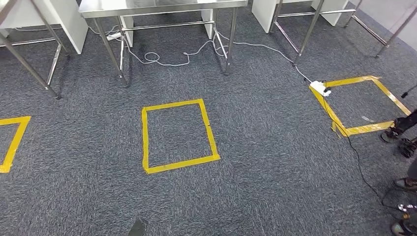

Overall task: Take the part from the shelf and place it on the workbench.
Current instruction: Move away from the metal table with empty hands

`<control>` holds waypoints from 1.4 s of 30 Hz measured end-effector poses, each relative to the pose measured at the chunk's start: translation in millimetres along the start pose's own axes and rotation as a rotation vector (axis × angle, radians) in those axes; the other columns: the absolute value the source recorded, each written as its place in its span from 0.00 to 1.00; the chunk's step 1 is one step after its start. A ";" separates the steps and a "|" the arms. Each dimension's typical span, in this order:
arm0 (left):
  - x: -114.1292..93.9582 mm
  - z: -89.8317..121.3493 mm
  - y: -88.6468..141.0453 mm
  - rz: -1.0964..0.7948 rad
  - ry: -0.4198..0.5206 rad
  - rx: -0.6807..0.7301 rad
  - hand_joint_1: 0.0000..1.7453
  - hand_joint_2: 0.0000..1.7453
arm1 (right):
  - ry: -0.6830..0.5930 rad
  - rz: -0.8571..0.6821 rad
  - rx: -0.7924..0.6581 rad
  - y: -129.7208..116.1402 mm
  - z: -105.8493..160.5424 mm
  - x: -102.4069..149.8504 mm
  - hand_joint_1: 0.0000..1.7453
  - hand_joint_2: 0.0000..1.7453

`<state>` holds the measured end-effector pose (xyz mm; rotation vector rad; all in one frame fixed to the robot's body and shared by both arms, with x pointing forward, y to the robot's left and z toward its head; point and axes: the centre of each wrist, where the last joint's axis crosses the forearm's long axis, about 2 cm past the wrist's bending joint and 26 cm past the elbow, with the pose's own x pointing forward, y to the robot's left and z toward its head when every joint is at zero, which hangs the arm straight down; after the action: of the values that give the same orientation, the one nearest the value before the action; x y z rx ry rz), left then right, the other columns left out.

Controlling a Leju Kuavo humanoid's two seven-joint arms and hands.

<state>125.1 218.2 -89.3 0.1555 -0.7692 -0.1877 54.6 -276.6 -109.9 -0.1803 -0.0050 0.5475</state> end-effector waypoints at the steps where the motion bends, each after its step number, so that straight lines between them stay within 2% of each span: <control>1: -0.1 0.1 -0.1 0.000 0.001 0.000 0.00 0.00 | 0.002 -0.001 0.001 0.2 -0.1 -0.9 0.00 0.00; 28: 1.9 -0.6 -1.1 -0.004 0.021 -0.013 0.00 0.00 | 0.020 -0.041 0.007 1.5 -0.2 -2.2 0.00 0.00; 30: 0.4 0.5 -2.5 0.002 0.067 -0.034 0.00 0.00 | 0.014 -0.037 0.008 1.0 -0.1 -1.2 0.00 0.00; 33: -1.6 1.9 -4.9 0.018 0.201 -0.102 0.00 0.00 | 0.005 -0.038 0.015 1.4 -0.4 -3.2 0.00 0.00; 36: -4.9 4.0 -6.8 0.021 0.292 -0.165 0.00 0.00 | -0.005 -0.093 0.021 -0.4 -0.6 -2.9 0.00 0.00; 42: -9.0 5.7 -6.0 0.020 0.340 -0.188 0.00 0.00 | -0.017 -0.225 0.037 -1.5 -1.4 -7.0 0.00 0.00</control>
<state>114.1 214.0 -92.6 0.0000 -0.4115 -0.2074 49.4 -281.7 -110.7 -0.1369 -0.0308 0.3248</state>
